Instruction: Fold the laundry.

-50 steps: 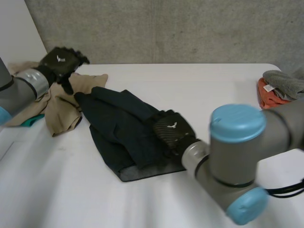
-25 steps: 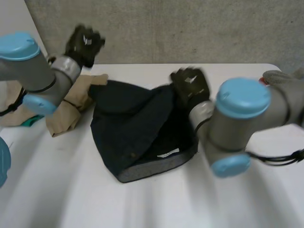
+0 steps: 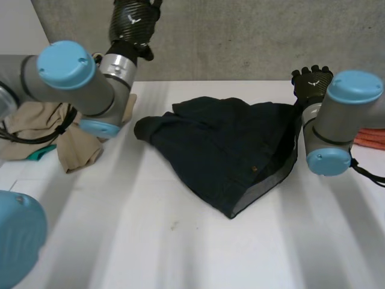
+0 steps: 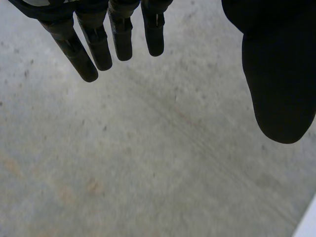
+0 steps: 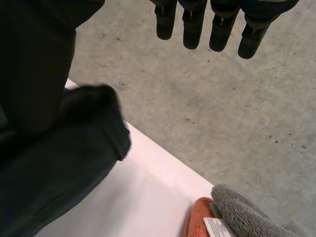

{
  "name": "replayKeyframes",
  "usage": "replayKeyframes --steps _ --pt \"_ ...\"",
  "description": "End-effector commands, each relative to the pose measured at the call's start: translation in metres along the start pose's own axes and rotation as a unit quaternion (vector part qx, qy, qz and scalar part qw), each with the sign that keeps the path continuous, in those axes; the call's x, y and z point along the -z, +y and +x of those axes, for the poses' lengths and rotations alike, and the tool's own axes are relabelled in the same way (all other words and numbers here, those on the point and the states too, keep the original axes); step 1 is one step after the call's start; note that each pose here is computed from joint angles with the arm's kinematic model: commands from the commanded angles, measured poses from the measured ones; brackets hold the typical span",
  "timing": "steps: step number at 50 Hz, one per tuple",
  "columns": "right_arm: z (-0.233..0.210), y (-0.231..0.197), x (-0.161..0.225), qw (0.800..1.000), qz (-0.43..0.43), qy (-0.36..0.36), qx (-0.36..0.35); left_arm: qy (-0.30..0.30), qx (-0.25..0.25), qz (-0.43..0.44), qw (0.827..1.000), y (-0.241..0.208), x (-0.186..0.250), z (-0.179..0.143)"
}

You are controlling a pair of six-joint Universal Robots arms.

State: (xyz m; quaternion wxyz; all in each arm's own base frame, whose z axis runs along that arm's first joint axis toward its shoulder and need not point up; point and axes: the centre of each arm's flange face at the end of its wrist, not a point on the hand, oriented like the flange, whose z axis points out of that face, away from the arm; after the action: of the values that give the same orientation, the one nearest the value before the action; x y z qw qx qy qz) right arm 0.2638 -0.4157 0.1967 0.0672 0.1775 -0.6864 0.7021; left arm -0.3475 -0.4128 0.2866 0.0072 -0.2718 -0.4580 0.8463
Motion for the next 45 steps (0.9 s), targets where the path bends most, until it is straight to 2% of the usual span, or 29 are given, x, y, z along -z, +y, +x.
replayKeyframes --steps 1,7,10,16,19,22,26,36,40,45 --pt "0.014 -0.052 0.057 0.999 -0.029 -0.036 -0.003 0.038 -0.005 -0.063 0.997 0.024 0.021 -0.029" --pt "-0.006 -0.055 0.104 0.991 -0.092 -0.091 -0.036 0.069 0.002 -0.125 0.990 0.043 0.038 -0.048" --pt "-0.025 -0.051 0.133 0.979 -0.133 -0.139 -0.065 0.073 0.007 -0.155 0.985 0.048 0.046 -0.058" --pt "-0.072 -0.024 0.182 0.938 -0.214 -0.249 -0.115 0.068 0.019 -0.181 0.981 0.049 0.058 -0.068" --pt "-0.091 -0.006 0.194 0.926 -0.239 -0.268 -0.119 0.065 0.025 -0.182 0.981 0.047 0.061 -0.070" --pt "-0.104 0.007 0.196 0.925 -0.244 -0.264 -0.119 0.062 0.032 -0.183 0.981 0.048 0.063 -0.071" --pt "-0.116 0.023 0.197 0.936 -0.241 -0.234 -0.108 0.060 0.039 -0.189 0.979 0.047 0.067 -0.071" --pt "-0.129 0.037 0.189 0.952 -0.204 -0.201 -0.107 0.062 0.054 -0.194 0.977 0.044 0.073 -0.067" --pt "-0.131 0.032 0.185 0.958 -0.178 -0.199 -0.107 0.066 0.065 -0.198 0.976 0.040 0.076 -0.063" --pt "-0.110 -0.014 0.183 0.971 -0.091 -0.188 -0.116 0.073 0.086 -0.210 0.971 0.028 0.086 -0.056"
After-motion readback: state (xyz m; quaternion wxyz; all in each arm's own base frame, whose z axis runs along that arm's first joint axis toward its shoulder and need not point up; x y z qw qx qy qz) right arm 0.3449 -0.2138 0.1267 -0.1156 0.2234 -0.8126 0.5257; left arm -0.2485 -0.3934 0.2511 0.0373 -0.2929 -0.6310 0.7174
